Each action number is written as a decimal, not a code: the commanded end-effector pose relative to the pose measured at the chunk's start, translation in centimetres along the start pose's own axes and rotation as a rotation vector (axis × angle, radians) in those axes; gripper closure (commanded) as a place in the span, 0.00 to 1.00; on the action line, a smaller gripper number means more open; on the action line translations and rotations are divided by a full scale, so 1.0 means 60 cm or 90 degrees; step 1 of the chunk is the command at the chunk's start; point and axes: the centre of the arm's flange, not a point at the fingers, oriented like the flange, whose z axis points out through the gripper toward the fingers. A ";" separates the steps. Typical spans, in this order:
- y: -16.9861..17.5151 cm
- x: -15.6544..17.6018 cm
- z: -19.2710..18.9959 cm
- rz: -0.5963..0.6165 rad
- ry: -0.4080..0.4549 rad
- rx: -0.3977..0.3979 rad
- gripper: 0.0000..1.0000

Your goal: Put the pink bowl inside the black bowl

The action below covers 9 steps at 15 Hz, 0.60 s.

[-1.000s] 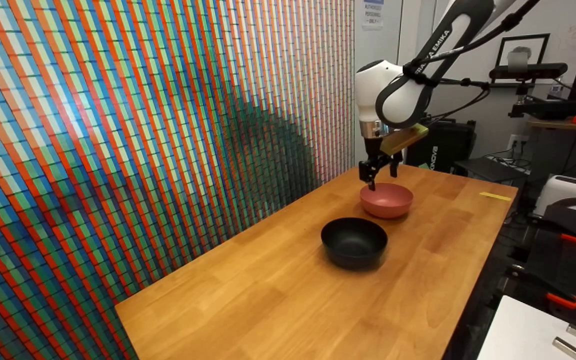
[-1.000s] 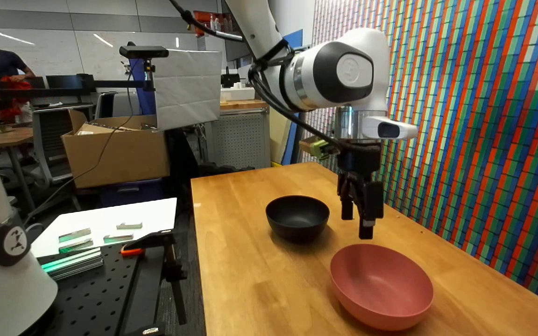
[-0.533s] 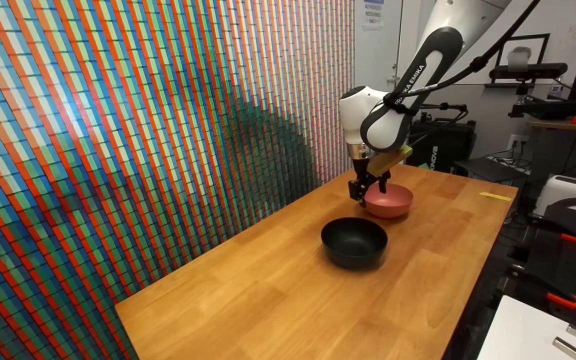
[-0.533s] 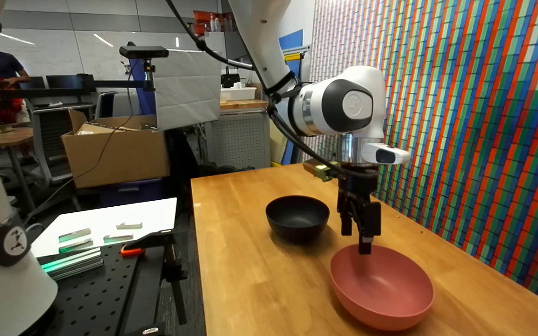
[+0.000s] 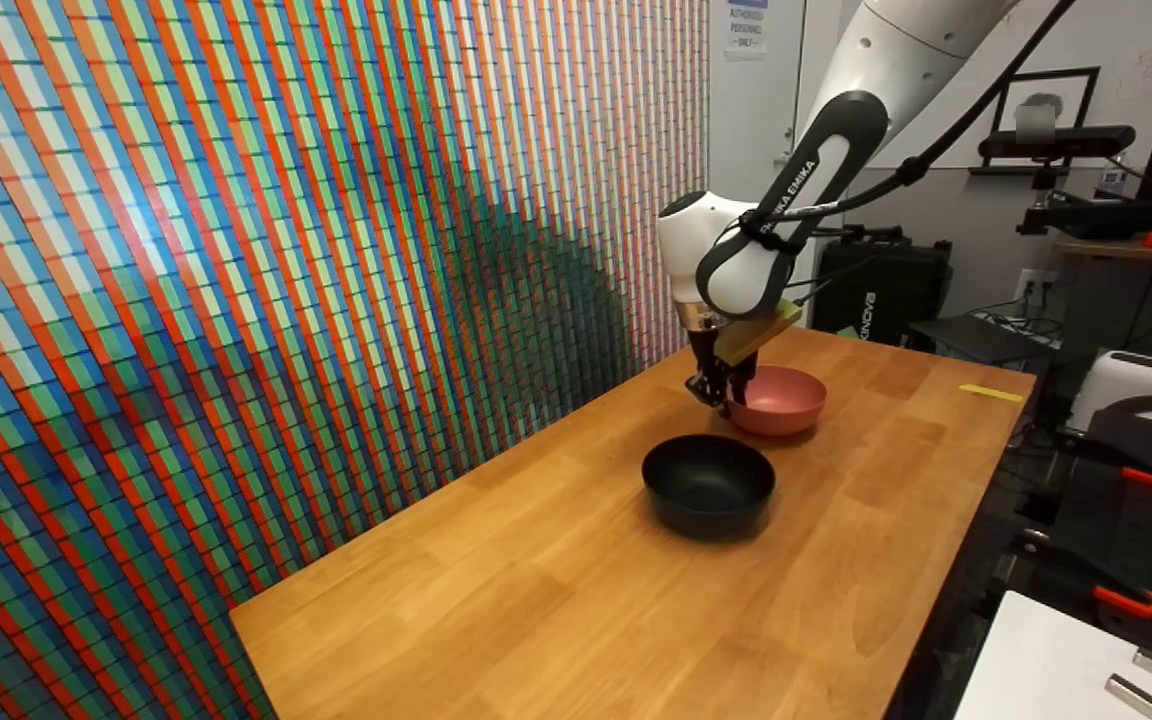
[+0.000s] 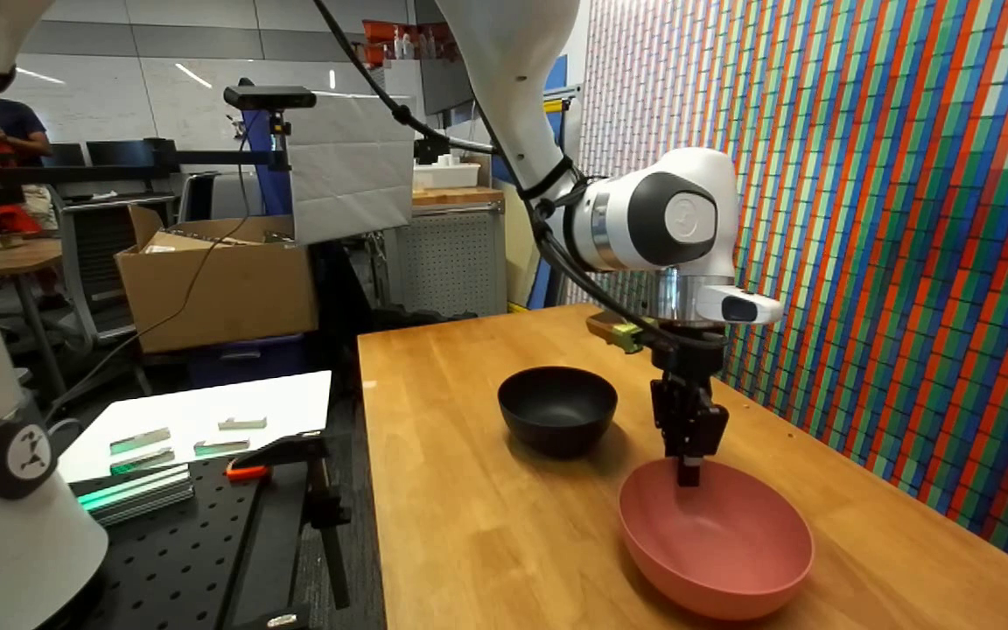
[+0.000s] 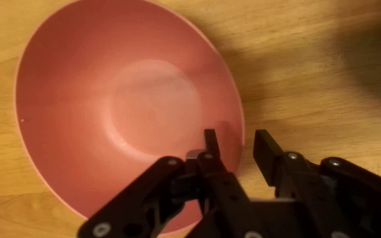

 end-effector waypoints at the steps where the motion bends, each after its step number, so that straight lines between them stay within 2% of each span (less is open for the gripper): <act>1: -0.010 0.042 0.006 0.004 -0.015 -0.009 0.92; 4: -0.008 0.061 0.013 0.003 -0.033 -0.008 0.98; 6: 0.008 0.081 0.017 0.001 -0.051 0.007 0.93; 9: 0.047 0.115 0.030 -0.019 -0.087 0.043 0.93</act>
